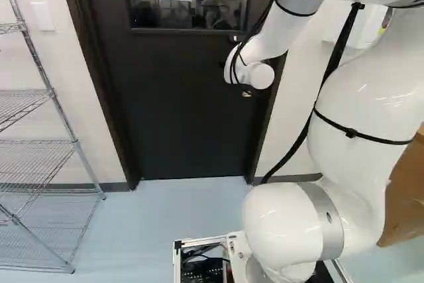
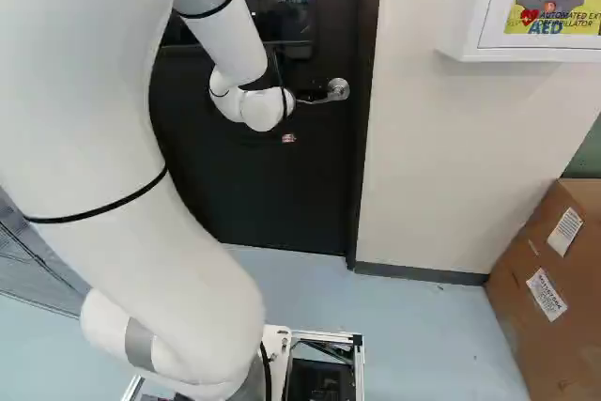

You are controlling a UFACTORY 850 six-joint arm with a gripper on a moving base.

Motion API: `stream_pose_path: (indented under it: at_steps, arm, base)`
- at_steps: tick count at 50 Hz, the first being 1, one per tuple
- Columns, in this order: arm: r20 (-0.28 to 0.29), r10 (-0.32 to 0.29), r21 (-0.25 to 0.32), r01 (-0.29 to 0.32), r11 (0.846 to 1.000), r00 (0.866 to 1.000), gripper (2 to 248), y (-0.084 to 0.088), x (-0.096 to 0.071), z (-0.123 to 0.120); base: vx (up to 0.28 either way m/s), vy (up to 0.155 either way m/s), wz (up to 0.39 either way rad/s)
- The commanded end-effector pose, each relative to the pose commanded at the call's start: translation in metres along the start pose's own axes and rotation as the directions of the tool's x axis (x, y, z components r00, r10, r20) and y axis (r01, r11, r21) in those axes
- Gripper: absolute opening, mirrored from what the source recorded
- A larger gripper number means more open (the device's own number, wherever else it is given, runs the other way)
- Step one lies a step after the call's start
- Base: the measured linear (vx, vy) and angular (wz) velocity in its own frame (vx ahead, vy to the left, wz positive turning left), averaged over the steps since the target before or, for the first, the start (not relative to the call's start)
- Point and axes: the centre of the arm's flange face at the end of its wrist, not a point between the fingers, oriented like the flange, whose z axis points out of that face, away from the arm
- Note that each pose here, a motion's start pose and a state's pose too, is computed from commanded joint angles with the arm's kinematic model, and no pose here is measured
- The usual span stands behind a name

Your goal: Open the door and move inside

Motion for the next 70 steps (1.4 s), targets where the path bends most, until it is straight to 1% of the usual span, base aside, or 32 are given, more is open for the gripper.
stream_pose_path:
  at_steps: [32,64,70]
  arm:
    - [0.07,0.0,0.0,0.0,1.0,0.998,247,0.0,-0.033,0.008]
    - [0.14,0.0,0.0,0.0,1.0,0.99,247,0.0,-0.067,0.017]
    - [0.146,0.006,-0.007,-0.005,1.0,0.989,247,0.001,-0.07,0.018]
  base:
    - [0.0,0.0,0.0]
    - [0.0,0.0,0.0]
    - [0.0,0.0,0.0]
